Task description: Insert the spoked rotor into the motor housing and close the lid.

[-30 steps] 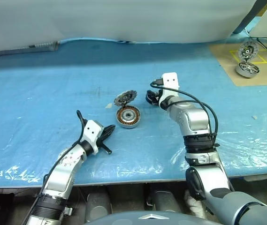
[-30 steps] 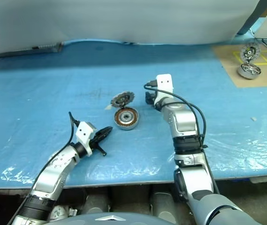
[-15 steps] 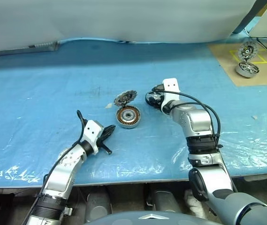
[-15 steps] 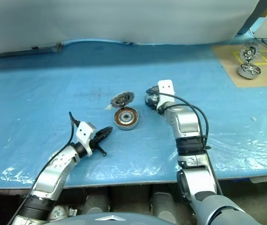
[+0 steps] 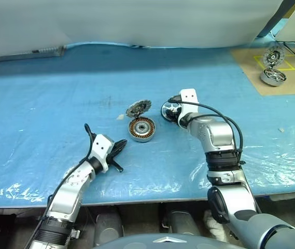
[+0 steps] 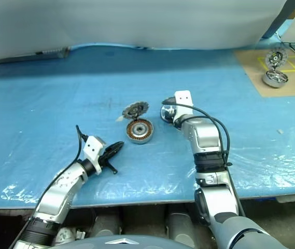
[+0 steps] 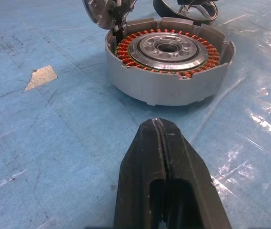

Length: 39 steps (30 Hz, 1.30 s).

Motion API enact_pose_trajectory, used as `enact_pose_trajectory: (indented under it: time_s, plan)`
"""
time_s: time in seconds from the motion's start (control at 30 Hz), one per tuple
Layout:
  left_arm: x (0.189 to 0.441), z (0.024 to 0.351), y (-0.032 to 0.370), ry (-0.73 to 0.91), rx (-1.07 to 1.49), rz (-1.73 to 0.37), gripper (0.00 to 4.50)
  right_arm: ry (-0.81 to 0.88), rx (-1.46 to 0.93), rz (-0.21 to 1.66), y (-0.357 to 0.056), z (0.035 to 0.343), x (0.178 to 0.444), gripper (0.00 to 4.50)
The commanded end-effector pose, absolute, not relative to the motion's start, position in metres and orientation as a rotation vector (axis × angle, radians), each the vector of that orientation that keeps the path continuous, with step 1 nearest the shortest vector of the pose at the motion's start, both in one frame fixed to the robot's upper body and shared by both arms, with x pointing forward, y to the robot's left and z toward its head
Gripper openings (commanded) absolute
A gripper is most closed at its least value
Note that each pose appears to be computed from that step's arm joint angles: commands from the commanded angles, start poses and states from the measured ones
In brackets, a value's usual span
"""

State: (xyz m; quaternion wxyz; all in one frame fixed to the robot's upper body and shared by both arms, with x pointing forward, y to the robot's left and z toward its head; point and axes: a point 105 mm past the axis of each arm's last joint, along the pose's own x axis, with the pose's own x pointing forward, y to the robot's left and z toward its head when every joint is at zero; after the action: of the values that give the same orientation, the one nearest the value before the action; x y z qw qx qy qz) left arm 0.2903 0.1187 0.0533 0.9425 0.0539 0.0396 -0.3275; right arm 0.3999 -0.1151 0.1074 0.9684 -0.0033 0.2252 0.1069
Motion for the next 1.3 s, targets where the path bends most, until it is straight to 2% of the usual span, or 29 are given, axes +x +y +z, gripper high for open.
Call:
enact_pose_trajectory:
  time_s: [0.03,0.07,0.23,0.4,0.5,0.6,0.77,1.03,1.3]
  plan:
    - [0.29,0.064,0.116,0.039,0.123,-0.677,0.0,0.484,-0.017,0.202,-0.119,0.097,0.397,1.48]
    - [0.29,0.064,0.115,0.039,0.122,-0.677,0.0,0.49,-0.02,0.197,-0.119,0.094,0.397,1.28]
    - [0.289,0.064,0.114,0.038,0.119,-0.677,0.0,0.507,-0.045,0.192,-0.121,0.087,0.396,1.28]
    - [0.289,0.064,0.114,0.04,0.118,-0.678,0.0,0.49,-0.053,0.227,-0.123,0.096,0.392,1.28]
    - [0.289,0.064,0.115,0.041,0.117,-0.678,0.0,0.429,-0.054,0.351,-0.118,0.121,0.385,1.27]
    - [0.29,0.065,0.115,0.04,0.119,-0.684,0.0,0.365,-0.161,0.567,-0.111,0.146,0.364,1.27]
    - [0.291,0.066,0.114,0.037,0.126,-0.698,0.0,0.388,-0.318,0.812,-0.099,0.149,0.331,1.27]
    - [0.292,0.067,0.114,0.032,0.141,-0.705,0.0,0.343,-0.352,1.004,-0.056,0.158,0.312,1.27]
    - [0.292,0.067,0.116,0.022,0.152,-0.686,0.0,0.314,-0.367,1.029,-0.035,0.162,0.318,1.27]
